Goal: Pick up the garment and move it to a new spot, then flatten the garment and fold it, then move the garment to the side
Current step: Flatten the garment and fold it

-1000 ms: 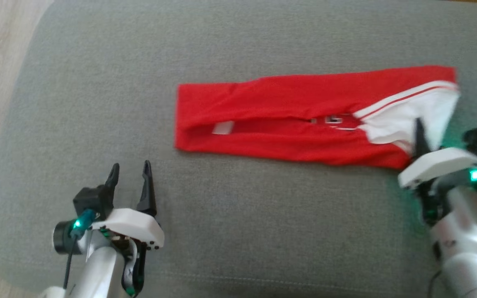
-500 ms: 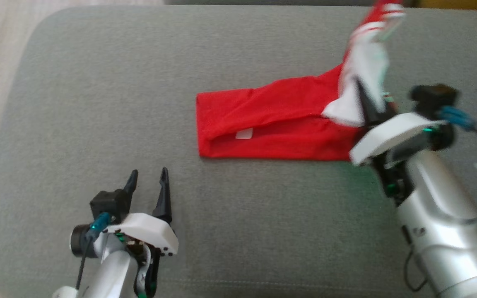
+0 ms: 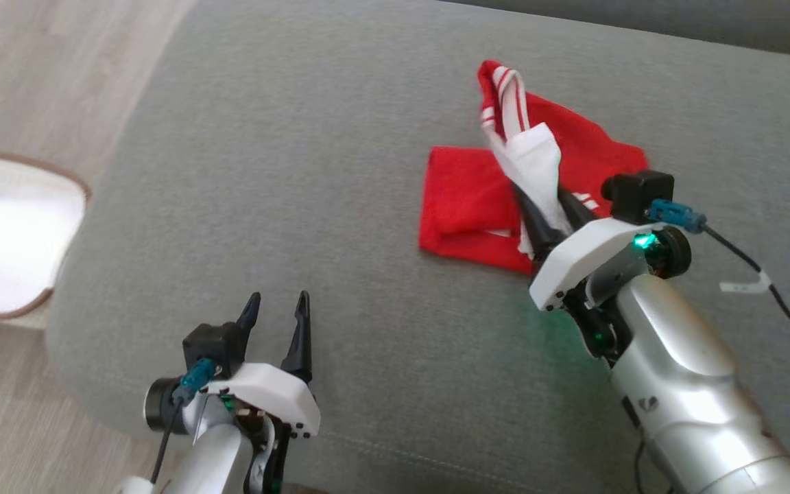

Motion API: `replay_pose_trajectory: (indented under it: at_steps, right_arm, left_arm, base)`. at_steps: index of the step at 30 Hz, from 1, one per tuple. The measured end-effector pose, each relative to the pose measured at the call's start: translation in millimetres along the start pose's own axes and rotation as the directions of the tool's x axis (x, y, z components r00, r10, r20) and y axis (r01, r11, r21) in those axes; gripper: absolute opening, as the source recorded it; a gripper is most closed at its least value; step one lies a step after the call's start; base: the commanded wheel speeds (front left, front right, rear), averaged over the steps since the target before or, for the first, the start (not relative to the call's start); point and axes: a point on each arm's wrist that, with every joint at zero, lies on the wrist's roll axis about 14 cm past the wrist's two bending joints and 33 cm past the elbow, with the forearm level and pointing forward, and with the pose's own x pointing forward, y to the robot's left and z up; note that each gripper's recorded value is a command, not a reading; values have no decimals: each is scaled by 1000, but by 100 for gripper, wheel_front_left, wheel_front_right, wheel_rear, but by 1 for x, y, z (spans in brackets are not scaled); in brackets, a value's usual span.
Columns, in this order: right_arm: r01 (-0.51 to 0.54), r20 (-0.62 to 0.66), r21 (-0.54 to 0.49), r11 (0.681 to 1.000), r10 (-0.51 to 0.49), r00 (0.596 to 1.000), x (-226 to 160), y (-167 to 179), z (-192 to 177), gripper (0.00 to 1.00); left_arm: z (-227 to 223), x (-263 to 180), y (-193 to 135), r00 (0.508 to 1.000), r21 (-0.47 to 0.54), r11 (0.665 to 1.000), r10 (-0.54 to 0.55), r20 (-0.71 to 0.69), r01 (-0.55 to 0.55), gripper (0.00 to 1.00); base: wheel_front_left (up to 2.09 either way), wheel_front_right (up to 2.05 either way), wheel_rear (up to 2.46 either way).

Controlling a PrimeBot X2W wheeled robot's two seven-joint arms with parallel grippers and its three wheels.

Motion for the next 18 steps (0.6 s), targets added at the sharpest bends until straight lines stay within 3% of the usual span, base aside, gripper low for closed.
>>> replay_pose_trajectory:
  at_steps: [5,6,10,18]
  right_arm:
    - [-6,124,29,1000,2,992,5,6,22,100]
    - [32,194,46,998,-40,980,-2,-7,38,100]
    - [135,256,78,988,-151,955,-23,-43,48,100]
    - [391,272,144,909,-416,868,-91,-124,34,100]
  left_arm:
    - [-1,-5,10,999,-6,999,39,0,-39,100]
    - [3,-2,7,999,2,999,34,10,-34,100]
    - [11,6,-1,999,23,1000,10,35,-10,100]
    - [20,24,-27,996,67,996,-62,63,58,100]
  base:
    - [0,0,0]
    - [0,0,0]
    - [0,0,0]
    - [0,0,0]
